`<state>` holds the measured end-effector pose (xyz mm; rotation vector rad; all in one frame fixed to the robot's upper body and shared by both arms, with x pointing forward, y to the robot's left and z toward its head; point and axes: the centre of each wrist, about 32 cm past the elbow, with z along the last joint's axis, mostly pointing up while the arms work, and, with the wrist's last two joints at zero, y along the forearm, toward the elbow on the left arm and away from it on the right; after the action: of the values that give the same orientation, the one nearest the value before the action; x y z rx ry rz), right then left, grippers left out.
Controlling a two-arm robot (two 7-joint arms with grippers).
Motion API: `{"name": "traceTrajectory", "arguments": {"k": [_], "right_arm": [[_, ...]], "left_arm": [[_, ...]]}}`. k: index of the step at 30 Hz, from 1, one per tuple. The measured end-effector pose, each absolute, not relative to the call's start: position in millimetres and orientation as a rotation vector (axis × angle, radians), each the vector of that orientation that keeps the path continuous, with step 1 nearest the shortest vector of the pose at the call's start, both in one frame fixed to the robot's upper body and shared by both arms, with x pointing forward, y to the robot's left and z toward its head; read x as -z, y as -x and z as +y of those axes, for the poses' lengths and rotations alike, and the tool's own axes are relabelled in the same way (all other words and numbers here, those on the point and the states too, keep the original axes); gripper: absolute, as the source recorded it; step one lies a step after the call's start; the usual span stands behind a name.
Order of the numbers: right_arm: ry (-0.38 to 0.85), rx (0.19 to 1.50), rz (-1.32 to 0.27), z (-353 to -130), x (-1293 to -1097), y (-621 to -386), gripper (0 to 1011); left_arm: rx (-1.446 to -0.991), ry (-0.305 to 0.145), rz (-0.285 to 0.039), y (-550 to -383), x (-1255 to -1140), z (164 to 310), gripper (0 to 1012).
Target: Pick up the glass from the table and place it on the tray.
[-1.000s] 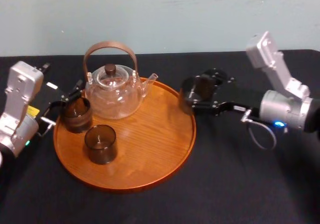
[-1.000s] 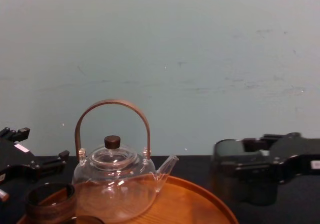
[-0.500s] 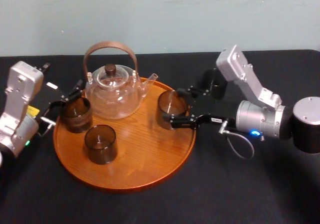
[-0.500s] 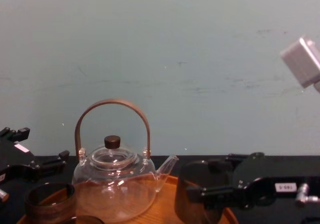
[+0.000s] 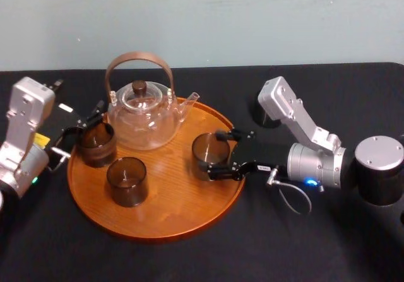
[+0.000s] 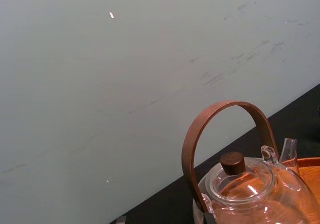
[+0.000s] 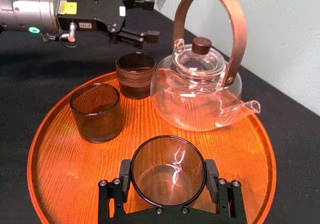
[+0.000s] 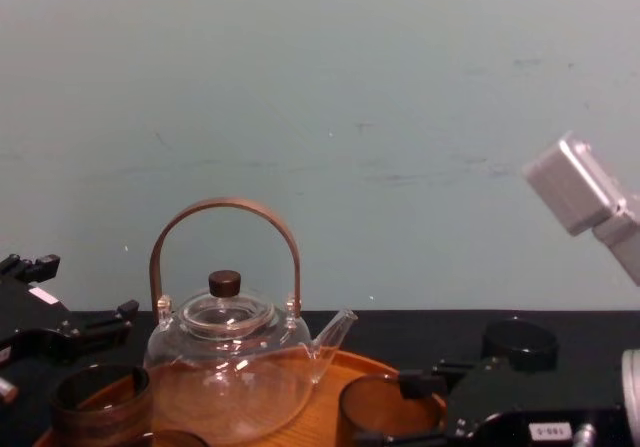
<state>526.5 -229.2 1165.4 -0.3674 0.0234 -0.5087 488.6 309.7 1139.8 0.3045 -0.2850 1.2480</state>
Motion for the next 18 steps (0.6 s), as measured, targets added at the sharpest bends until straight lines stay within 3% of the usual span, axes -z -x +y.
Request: {"name": "traceTrajectory", "arguments": {"k": [18], "right_arm": [[0.391, 0.486, 0.054, -222, -1154.1, -521, 900]], "left_arm": [[-1.248, -0.304, -0.285, -488.6, -1139.8, 309.7, 1001]]}}
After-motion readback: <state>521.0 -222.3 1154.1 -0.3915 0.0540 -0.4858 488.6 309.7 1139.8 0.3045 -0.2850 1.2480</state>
